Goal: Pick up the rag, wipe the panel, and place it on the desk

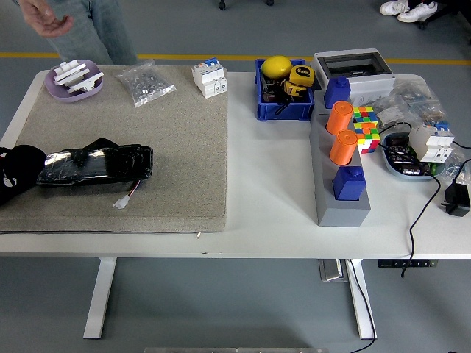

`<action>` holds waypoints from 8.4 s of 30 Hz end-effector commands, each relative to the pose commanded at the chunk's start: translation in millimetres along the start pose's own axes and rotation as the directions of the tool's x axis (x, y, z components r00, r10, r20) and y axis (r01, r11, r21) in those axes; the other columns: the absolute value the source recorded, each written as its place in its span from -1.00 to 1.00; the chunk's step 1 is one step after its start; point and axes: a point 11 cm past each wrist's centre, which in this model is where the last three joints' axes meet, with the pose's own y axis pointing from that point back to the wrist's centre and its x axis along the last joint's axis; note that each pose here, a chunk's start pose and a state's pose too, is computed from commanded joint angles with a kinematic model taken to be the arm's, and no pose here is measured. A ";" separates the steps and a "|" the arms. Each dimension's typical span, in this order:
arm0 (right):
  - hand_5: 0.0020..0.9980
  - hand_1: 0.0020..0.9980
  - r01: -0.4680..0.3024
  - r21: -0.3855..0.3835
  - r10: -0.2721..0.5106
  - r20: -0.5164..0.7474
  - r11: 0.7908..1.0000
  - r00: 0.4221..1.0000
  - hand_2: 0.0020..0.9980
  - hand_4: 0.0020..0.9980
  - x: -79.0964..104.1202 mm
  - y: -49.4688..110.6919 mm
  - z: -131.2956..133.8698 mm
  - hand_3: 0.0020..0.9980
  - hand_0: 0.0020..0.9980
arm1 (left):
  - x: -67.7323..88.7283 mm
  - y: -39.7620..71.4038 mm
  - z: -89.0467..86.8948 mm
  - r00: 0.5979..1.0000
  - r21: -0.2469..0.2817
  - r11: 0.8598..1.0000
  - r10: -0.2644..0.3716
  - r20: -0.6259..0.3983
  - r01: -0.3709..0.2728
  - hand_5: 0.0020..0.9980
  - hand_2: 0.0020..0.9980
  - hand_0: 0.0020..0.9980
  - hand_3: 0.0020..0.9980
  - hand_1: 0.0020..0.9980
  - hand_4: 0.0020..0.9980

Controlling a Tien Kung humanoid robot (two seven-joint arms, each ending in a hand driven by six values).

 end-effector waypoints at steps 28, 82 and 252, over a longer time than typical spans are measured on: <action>0.17 -0.05 -0.010 0.033 0.008 0.046 0.999 0.999 0.42 1.00 2.4 1.1 -7.4 0.40 0.47 | -10.6 -2.5 -3.9 0.997 0.033 0.999 0.019 0.074 -0.021 -1.00 0.24 -0.37 0.13 -0.20 -0.91; 0.21 -0.06 -0.009 0.015 0.009 0.044 1.000 0.999 0.42 1.00 4.1 0.3 0.2 0.42 0.47 | -29.8 73.4 43.4 0.947 -0.107 0.959 0.277 0.160 -0.263 -1.00 0.20 -0.56 -0.05 -0.71 -0.96; 0.22 -0.09 -0.003 0.018 0.002 0.051 1.000 0.999 0.42 1.00 4.7 1.1 -2.9 0.41 0.47 | -93.2 69.3 138.8 0.925 -0.327 0.931 0.260 0.278 -0.163 -1.00 0.12 -0.61 -0.05 -0.74 -0.92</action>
